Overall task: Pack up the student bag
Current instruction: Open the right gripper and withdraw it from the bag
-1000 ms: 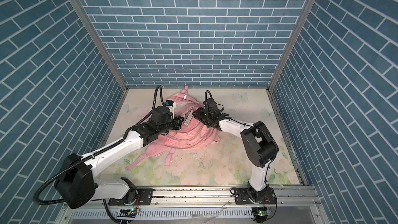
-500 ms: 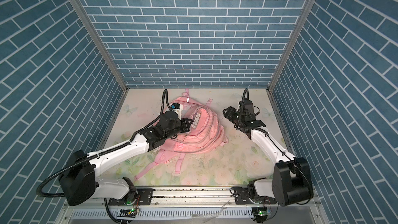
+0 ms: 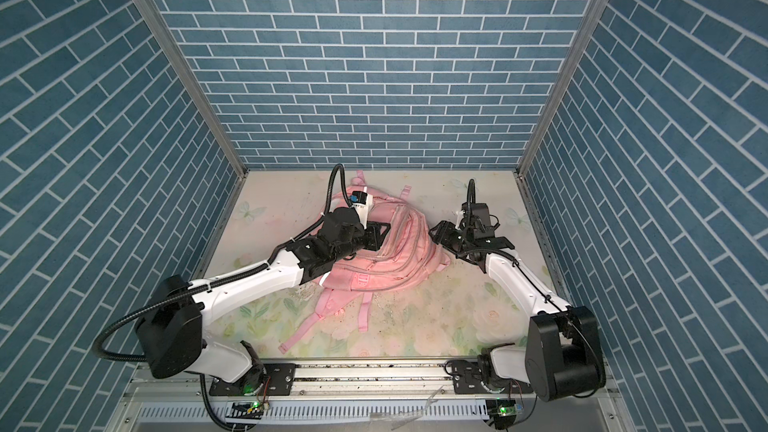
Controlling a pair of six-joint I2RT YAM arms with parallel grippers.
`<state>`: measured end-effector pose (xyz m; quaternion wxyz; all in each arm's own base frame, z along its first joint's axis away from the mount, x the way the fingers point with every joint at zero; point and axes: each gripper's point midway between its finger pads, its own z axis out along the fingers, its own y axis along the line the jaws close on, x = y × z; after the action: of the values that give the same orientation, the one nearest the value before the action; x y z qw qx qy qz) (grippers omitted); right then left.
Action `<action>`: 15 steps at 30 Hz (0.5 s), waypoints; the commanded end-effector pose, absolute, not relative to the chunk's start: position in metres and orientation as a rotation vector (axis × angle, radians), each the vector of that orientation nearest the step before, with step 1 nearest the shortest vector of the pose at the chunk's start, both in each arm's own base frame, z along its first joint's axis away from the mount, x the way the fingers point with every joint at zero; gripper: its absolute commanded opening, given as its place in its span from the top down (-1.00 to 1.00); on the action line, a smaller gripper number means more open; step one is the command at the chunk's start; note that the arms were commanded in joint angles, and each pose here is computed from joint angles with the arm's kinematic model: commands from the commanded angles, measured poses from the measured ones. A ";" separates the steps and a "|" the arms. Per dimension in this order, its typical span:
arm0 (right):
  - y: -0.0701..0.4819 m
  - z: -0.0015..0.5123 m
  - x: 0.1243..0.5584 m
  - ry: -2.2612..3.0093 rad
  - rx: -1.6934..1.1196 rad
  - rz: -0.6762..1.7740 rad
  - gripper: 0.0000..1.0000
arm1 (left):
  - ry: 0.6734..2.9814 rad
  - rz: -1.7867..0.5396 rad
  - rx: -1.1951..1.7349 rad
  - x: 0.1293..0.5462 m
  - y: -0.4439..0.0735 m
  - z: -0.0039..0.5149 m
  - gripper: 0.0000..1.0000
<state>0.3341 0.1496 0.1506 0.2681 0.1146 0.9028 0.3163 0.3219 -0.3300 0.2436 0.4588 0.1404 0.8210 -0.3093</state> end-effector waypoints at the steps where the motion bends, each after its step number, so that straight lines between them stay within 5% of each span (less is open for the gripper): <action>1: 0.154 0.177 0.335 2.381 0.218 0.854 -0.18 | 1.926 -0.500 0.667 0.315 -0.307 0.257 0.00; 10: 0.226 0.224 0.350 2.333 -0.002 0.914 -0.07 | 1.682 -0.298 1.417 0.273 -0.290 0.203 0.00; 15: 0.251 0.190 0.352 2.459 -0.028 0.883 0.01 | 1.582 -0.172 1.611 0.265 -0.279 0.173 0.00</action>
<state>0.3511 0.2518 0.2220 0.2967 -0.0158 0.8838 0.3613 0.2769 -0.2833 0.1878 0.4398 0.5548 0.6981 -0.1072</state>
